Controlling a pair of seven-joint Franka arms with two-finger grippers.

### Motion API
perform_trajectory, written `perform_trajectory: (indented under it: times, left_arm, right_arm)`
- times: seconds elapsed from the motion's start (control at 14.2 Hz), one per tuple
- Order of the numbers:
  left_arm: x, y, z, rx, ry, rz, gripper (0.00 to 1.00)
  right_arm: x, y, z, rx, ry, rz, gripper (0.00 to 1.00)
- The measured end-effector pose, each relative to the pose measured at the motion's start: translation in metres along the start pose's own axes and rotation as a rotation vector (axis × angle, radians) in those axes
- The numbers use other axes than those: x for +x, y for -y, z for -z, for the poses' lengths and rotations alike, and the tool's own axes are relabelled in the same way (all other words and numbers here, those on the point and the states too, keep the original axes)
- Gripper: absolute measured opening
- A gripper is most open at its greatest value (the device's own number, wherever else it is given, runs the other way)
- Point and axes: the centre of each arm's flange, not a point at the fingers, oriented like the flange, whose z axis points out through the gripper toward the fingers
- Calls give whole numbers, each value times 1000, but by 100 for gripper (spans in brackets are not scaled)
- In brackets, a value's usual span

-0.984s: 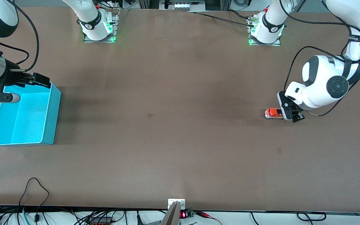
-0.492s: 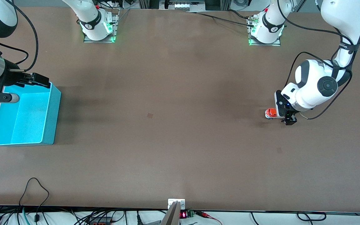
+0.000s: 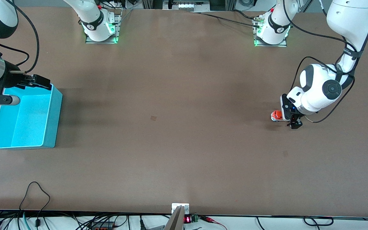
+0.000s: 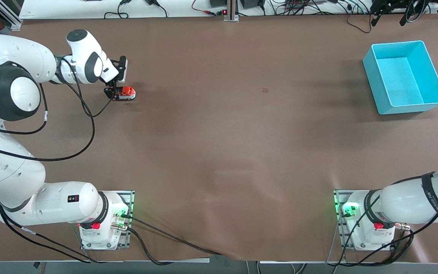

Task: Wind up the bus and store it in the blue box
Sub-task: 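Close the left gripper on the orange bus, pressing it onto the table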

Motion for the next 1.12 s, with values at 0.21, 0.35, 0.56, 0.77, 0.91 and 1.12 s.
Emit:
perform_trajectory:
  times: [0.21, 0.35, 0.56, 0.77, 0.91, 1.12]
  left_arm:
    - [1, -1, -3, 0, -2, -3, 92]
    - [2, -1, -4, -1, -2, -6, 86]
    - [2, -2, -5, -3, -2, -8, 72]
    - [2, -2, -5, -2, -2, -12, 53]
    - [2, -2, -5, -2, -2, -12, 53]
    - [2, -2, -5, -3, -2, -12, 53]
  right_arm:
    - [0, 0, 0, 0, 0, 3, 100]
    - [0, 0, 0, 0, 0, 4, 100]
    - [0, 1, 0, 0, 1, 5, 100]
    - [0, 1, 0, 0, 1, 5, 100]
    - [0, 1, 0, 0, 1, 5, 100]
    - [0, 1, 0, 0, 1, 6, 100]
